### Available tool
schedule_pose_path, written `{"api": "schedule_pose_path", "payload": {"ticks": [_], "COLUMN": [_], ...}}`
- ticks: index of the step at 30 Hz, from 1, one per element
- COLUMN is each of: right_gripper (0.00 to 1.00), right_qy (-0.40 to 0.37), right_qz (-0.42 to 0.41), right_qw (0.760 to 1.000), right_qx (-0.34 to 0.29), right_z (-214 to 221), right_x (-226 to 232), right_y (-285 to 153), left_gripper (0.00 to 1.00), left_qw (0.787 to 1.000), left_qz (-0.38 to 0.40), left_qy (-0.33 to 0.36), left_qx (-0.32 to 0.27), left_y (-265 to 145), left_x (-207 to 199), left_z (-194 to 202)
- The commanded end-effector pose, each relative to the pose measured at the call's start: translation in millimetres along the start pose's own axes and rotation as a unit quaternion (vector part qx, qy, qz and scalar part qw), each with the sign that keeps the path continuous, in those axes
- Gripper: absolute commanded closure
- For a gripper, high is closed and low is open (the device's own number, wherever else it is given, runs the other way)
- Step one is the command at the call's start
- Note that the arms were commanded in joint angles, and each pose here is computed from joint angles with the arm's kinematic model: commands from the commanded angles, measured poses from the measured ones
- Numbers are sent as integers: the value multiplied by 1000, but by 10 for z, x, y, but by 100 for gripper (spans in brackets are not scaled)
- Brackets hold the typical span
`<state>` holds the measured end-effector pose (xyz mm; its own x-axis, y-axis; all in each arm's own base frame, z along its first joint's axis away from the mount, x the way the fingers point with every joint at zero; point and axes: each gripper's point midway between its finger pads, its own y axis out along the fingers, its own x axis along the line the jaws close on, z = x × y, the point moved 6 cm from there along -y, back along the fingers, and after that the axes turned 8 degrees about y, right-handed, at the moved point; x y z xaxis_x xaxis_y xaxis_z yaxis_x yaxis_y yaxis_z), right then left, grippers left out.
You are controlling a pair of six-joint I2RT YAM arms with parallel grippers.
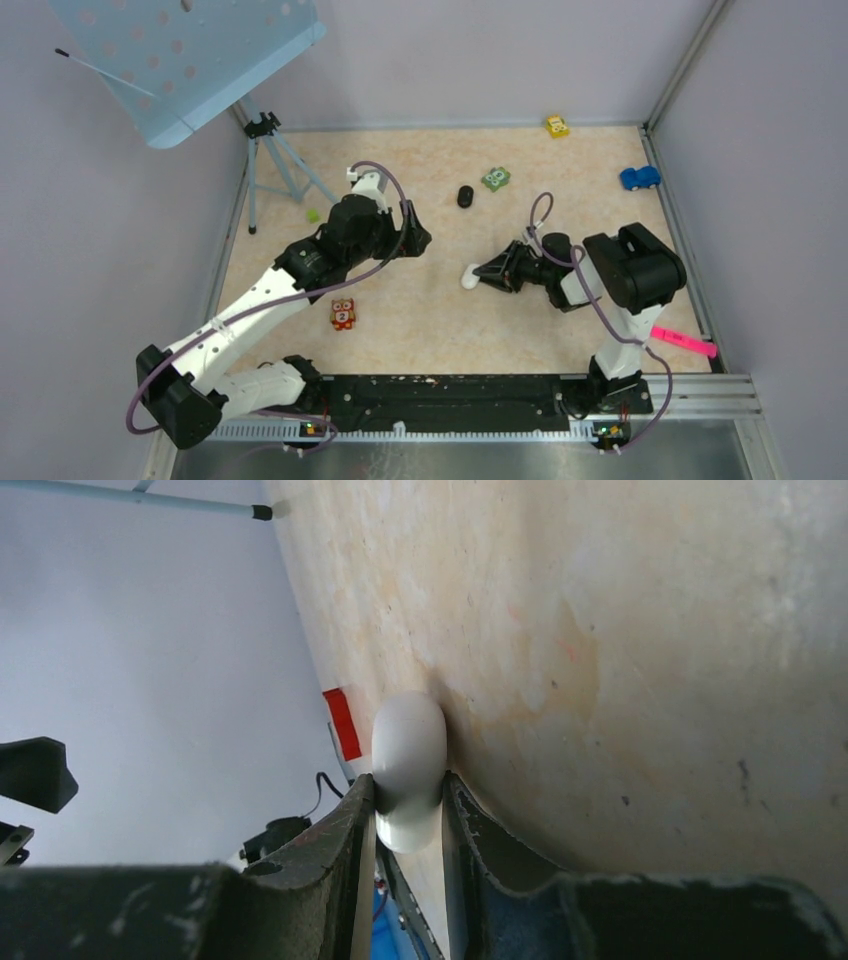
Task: Insert the wireless bluetooth earbuds into the charging case
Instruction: Place the charging case with the earbuds at the center of the board, then reset both arms
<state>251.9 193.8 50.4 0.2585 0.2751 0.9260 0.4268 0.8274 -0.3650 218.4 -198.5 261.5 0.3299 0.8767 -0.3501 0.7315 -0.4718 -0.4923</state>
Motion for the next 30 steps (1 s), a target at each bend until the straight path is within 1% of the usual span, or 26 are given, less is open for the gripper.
{"api": "schedule_pose_path", "payload": {"ticks": [1, 2, 3, 4, 7, 10, 12, 13, 15, 16, 17, 18, 20, 22, 23, 25, 27, 30], "right_gripper": [59, 51, 47, 45, 41, 31, 26, 21, 17, 13, 12, 11, 11, 11, 10, 10, 10, 10], "right_qy": [-37, -42, -49, -63, -101, -138, -149, -153, -166, -172, -177, -185, -195, -199, -203, -211, -215, -221], "right_qz": [-5, 5, 18, 27, 90, 171, 219, 237, 271, 294, 316, 351, 384, 401, 409, 413, 408, 389], "right_qw": [999, 999, 998, 997, 989, 971, 958, 952, 937, 925, 910, 885, 843, 804, 785, 755, 738, 729], "right_qx": [-20, -25, -31, -39, -59, -97, -114, -122, -149, -170, -200, -245, -321, -392, -419, -464, -493, -518], "right_z": [19, 17, 18, 5, -30, -89, -120, -140, -197, -227, -269, -345, -419, -468, -482, -487, -475, -458], "right_x": [55, 48, 41, 86, 88, 125, 156, 198, 313, 368, 437, 491, 687, 875, 939, 1045, 1092, 1090], "right_y": [-63, -80, -103, -138, -268, -475, -668, -757, -946, -1056, -1174, -1329, -1623, -1893, -2013, -2205, -2322, -2383], "left_gripper": [1, 1, 1, 1, 1, 1, 1, 1, 1, 1, 1, 1, 1, 1, 1, 1, 1, 1], "left_qw": [999, 999, 999, 999, 999, 1000, 999, 999, 998, 997, 996, 994, 989, 979, 977, 975, 975, 977], "left_qz": [24, 26, 26, 26, 27, 14, -12, -27, -49, -60, -74, -92, -134, -190, -202, -209, -202, -191], "left_qy": [4, 4, 4, 5, 10, 19, 18, 17, 23, 27, 32, 37, 46, 46, 49, 69, 86, 94], "left_qx": [-21, -20, -19, -18, -16, -16, -24, -29, -36, -37, -39, -40, -46, -50, -48, -40, -32, -22], "left_y": [2, 4, 12, 17, 18, 19, 22, 26, 43, 51, 59, 70, 97, 131, 135, 148, 165, 171], "left_x": [-98, -105, -105, -104, -117, -100, -47, -13, 43, 76, 111, 153, 254, 388, 420, 441, 430, 403], "left_z": [-168, -171, -166, -163, -183, -223, -259, -275, -304, -320, -343, -358, -401, -433, -452, -482, -498, -504]}}
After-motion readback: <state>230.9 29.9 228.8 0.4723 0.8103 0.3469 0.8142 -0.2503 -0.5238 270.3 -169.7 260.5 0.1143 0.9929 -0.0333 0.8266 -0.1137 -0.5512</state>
